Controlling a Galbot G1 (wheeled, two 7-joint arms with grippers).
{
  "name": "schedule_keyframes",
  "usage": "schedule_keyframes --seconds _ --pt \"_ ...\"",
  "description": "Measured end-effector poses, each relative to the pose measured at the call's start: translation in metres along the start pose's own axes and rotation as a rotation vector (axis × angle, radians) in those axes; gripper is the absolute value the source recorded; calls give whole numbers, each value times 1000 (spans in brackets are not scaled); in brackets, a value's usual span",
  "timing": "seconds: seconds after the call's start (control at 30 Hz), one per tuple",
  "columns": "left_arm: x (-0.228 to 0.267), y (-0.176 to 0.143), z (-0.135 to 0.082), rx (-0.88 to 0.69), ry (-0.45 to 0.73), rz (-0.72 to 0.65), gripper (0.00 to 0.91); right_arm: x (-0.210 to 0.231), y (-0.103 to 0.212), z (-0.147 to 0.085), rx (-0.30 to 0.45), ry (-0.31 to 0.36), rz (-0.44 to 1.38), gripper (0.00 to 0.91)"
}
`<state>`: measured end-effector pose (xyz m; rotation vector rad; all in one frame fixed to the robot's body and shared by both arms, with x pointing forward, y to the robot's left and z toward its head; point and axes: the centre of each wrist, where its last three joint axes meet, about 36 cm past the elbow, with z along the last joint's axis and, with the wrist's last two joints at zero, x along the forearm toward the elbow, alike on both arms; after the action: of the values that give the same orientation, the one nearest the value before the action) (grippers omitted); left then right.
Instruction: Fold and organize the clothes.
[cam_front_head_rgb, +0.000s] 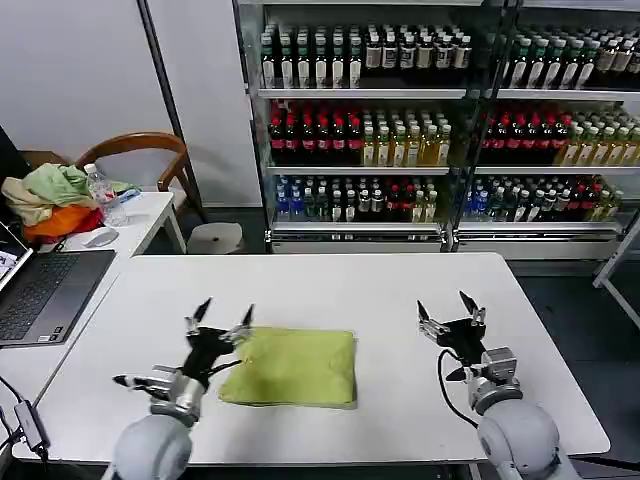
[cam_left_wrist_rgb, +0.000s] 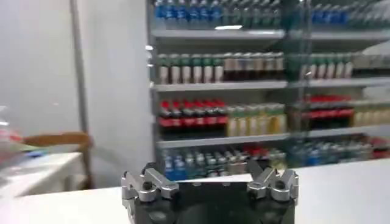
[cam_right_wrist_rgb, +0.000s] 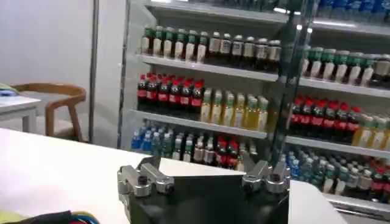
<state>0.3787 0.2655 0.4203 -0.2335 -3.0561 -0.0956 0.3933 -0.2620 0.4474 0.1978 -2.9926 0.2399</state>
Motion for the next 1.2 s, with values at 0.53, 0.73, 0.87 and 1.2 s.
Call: schedule_keyframes --seconds 0.53,0.73,0.87,1.2 --pt "13 68 7 -128 -21 -111 907 -2 66 23 -72 60 -161 907" --pt "16 80 9 -145 -10 -131 907 6 89 22 -177 166 -248 907" --pt "16 82 11 -147 -5 -133 907 10 99 25 -235 243 -286 907" --pt "15 83 16 -152 8 -132 907 9 115 31 -373 341 -356 907"
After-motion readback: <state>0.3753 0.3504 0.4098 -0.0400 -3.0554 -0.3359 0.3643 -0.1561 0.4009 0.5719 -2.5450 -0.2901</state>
